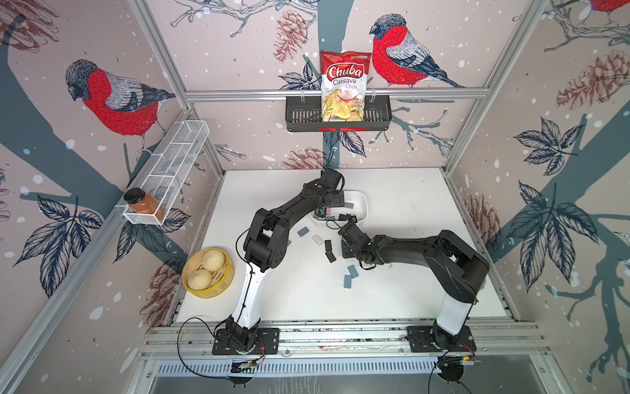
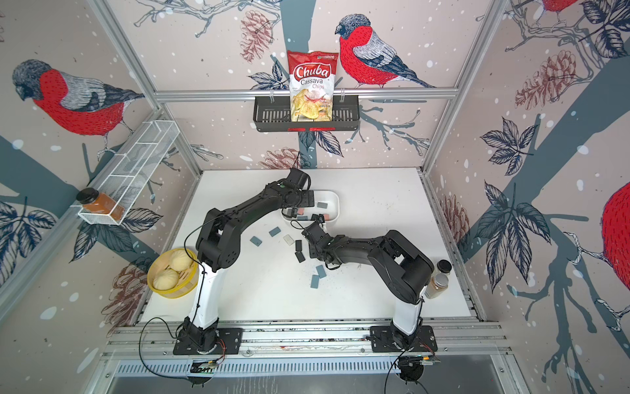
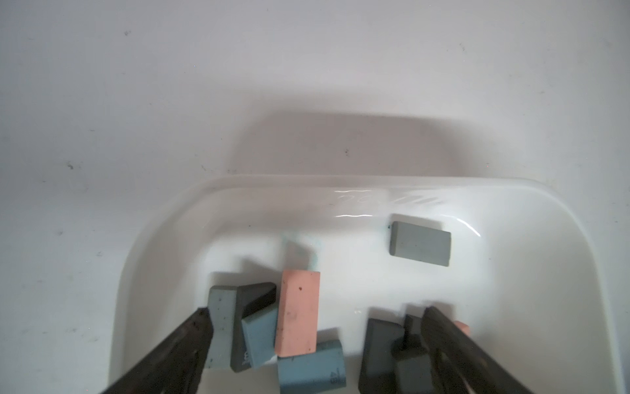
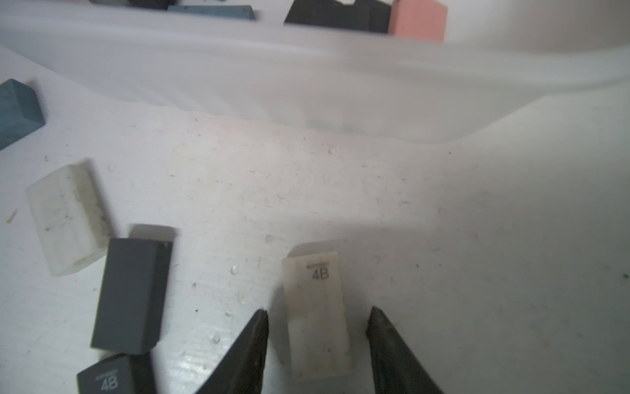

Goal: Put the eraser in the storage box
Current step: Pick up the eraser from the center of the board.

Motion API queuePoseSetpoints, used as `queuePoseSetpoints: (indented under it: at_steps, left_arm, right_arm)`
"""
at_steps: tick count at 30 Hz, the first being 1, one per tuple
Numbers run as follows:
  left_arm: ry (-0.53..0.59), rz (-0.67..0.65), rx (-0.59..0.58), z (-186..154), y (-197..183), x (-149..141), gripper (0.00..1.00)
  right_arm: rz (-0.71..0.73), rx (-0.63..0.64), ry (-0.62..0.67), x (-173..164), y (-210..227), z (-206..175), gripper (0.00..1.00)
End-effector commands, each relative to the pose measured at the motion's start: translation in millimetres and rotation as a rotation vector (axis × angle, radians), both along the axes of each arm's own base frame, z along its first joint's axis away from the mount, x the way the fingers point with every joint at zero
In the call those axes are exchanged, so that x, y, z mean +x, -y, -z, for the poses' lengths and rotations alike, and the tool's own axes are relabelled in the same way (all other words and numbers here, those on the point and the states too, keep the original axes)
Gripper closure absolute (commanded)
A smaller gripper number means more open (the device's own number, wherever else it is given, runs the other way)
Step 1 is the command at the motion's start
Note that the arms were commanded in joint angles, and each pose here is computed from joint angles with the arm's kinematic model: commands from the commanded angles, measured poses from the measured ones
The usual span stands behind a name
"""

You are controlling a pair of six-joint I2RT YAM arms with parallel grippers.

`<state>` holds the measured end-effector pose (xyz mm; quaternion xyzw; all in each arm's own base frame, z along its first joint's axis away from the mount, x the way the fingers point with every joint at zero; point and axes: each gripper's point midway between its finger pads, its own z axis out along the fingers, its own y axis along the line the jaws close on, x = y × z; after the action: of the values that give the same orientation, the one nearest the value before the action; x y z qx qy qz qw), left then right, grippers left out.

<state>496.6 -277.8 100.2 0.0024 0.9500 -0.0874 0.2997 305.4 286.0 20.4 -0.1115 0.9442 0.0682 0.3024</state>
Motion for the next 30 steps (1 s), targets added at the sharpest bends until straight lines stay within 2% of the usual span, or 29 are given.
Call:
queuePoseSetpoints:
  at_steps: [1,7,12,22,30]
  left_arm:
    - [0.029,0.004,-0.012,-24.2,-1.8,0.1,0.04]
    - [0.086,-0.005,-0.051,-69.4,-10.0,-10.3,0.04]
    - [0.119,-0.067,-0.080,-93.8,-37.9,-39.4,0.03]
    - [0.090,-0.227,-0.104,-76.8,-113.6,-107.9,0.04]
    - [0.068,-0.358,-0.124,-57.1,-145.7,-147.6,0.04]
  right_arm:
    - [0.003,-0.011,-0.014,-2.8,1.6,3.2,0.55]
    - [0.003,-0.021,-0.019,-4.2,3.7,4.4,0.62]
    - [0.005,-0.018,-0.019,-4.8,6.4,3.8,0.67]
    - [0.008,-0.006,-0.017,-3.8,5.9,-0.4,0.77]
    - [0.025,-0.001,0.007,-2.9,10.7,-16.2,0.79]
